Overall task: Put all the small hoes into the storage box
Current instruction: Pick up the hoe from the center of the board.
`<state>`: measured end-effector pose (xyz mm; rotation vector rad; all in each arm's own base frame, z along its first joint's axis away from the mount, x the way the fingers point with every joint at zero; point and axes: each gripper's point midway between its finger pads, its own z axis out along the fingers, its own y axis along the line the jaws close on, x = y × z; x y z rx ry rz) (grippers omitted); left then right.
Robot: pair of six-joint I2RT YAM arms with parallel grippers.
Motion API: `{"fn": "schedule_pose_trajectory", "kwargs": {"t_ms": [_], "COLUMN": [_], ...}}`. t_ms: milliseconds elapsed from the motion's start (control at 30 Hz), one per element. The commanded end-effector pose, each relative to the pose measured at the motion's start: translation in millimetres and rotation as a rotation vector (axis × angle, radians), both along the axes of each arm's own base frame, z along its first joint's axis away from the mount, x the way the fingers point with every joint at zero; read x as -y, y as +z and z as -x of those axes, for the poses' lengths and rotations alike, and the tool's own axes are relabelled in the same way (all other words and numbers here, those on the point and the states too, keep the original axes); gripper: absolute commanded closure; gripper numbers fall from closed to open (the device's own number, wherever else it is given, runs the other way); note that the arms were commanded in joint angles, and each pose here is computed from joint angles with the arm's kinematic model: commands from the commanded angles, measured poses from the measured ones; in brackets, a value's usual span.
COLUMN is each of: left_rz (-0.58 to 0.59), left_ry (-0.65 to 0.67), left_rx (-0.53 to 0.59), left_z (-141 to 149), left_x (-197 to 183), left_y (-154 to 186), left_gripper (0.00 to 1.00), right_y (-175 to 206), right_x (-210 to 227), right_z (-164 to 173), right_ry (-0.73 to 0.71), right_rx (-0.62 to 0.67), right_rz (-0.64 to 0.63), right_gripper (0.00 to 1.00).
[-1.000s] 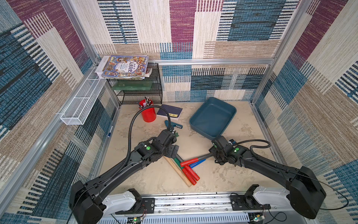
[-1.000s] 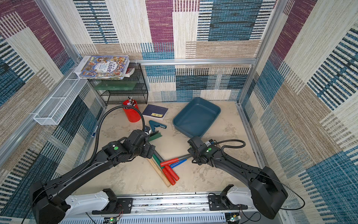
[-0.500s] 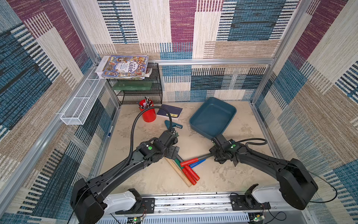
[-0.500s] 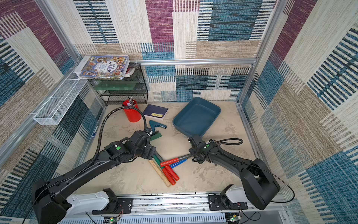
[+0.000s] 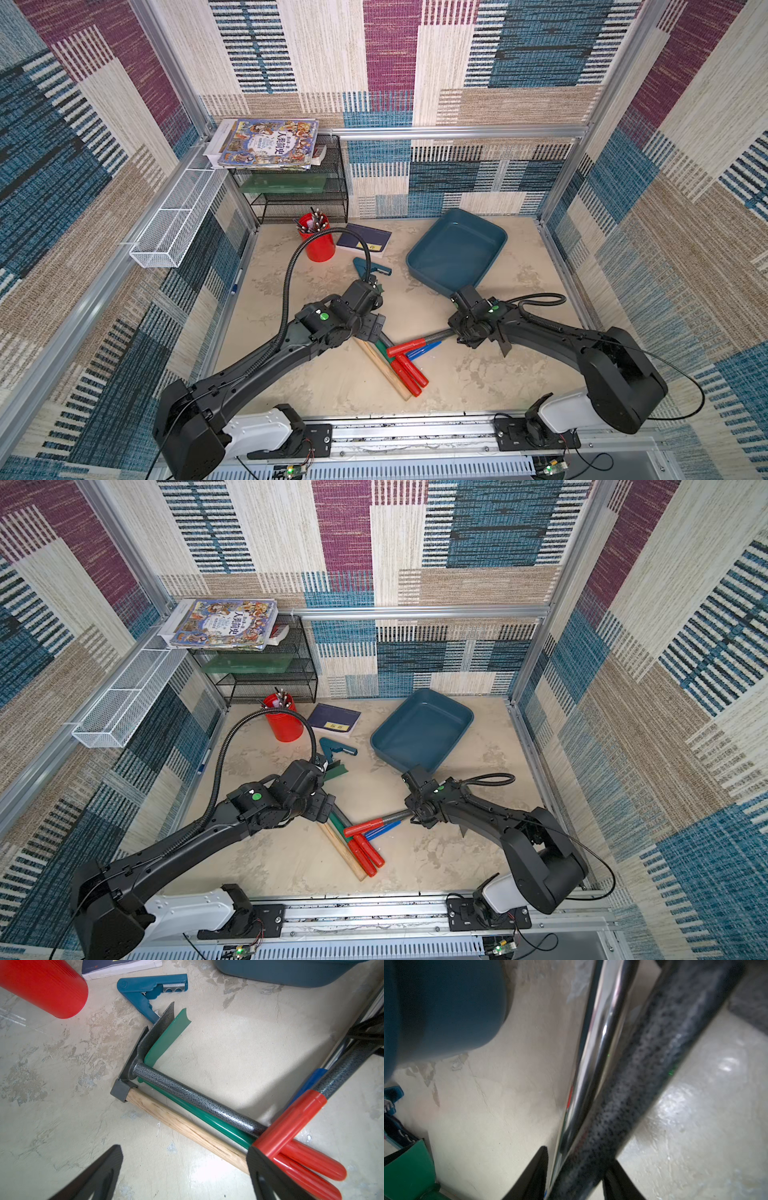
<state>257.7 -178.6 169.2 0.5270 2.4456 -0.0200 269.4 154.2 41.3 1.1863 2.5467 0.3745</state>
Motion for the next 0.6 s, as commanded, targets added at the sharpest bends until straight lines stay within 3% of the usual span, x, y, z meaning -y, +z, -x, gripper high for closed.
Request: {"fn": "schedule_pose_trajectory", "kwargs": {"t_ms": [0,567], "left_rz": [-0.008,-0.016], "left_ry": [0.014,0.011], "left_rx": [0.004,-0.005], "left_z": [-0.9,-1.5], "left_x": [-2.1,-0.4], "left_y": [-0.6,-4.1], "left_gripper": [0.03,0.04], "right_y": [3.2,17.0], "right_x": [-2.9,11.1], "right_z": [-4.5,-2.8], "right_ry": [-0.004,-0.035], "right_rx": [0.016,0.06], "right_rz": [-0.008,0.03], "right_gripper": [0.57,0.7]}}
